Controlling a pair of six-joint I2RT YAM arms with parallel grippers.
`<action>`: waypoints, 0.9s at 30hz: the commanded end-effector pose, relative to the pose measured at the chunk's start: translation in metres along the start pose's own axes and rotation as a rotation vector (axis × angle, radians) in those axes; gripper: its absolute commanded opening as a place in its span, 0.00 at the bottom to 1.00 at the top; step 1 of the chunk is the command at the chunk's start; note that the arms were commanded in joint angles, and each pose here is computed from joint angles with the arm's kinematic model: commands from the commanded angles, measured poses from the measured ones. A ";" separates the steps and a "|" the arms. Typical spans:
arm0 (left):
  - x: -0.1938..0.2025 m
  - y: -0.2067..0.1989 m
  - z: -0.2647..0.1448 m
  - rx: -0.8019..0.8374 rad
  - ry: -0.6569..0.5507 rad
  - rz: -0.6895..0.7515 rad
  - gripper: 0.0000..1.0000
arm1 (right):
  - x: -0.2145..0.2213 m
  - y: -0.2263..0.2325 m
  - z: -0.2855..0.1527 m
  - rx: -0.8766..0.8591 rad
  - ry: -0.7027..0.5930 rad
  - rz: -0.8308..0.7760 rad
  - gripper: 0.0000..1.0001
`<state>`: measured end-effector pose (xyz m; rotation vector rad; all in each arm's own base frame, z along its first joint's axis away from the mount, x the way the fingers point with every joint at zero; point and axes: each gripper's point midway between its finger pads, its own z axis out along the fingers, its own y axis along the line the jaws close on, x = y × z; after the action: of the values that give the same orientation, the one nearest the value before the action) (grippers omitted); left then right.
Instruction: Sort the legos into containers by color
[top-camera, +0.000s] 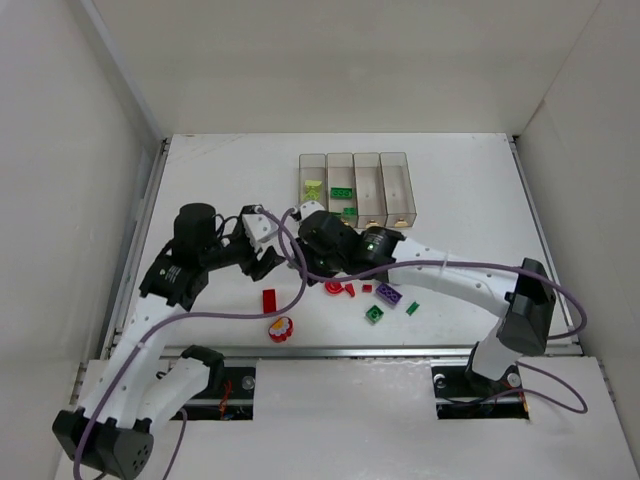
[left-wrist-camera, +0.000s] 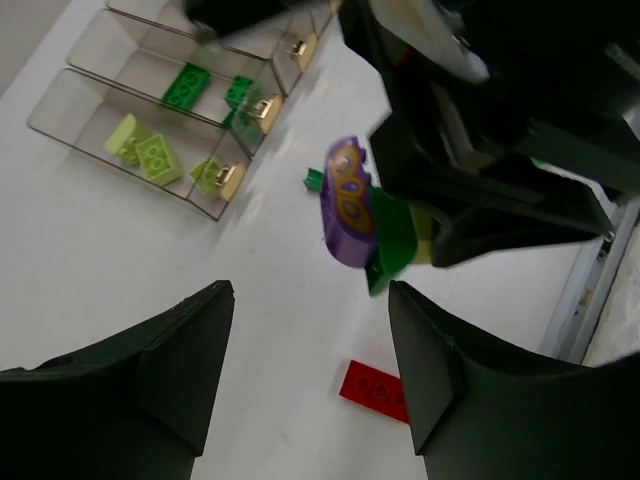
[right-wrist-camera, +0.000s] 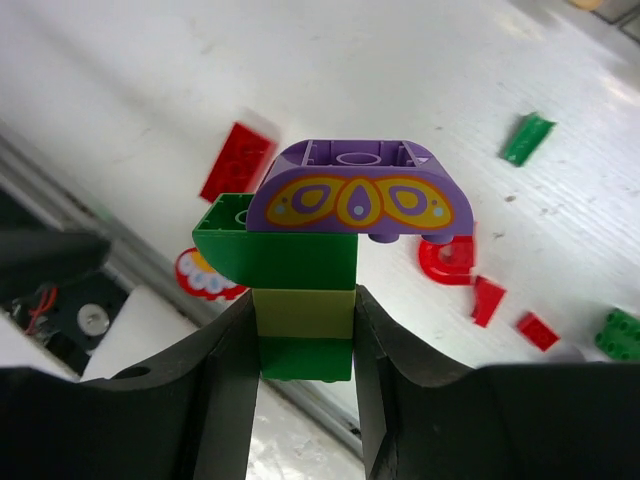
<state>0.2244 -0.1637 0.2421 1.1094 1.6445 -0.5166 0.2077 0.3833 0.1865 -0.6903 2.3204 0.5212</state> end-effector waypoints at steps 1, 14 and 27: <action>-0.003 -0.023 0.002 0.180 0.005 0.066 0.60 | -0.028 -0.015 -0.003 -0.002 -0.046 0.014 0.00; 0.002 -0.010 0.020 0.142 0.022 0.012 0.64 | -0.049 -0.009 -0.011 -0.068 -0.098 -0.011 0.00; -0.027 -0.018 0.006 0.199 -0.076 -0.029 0.60 | -0.054 -0.102 -0.083 0.241 -0.546 -0.334 0.00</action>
<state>0.2156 -0.1769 0.2339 1.2411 1.6289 -0.6518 0.2428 0.2782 0.1913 -0.8118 1.9727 0.2385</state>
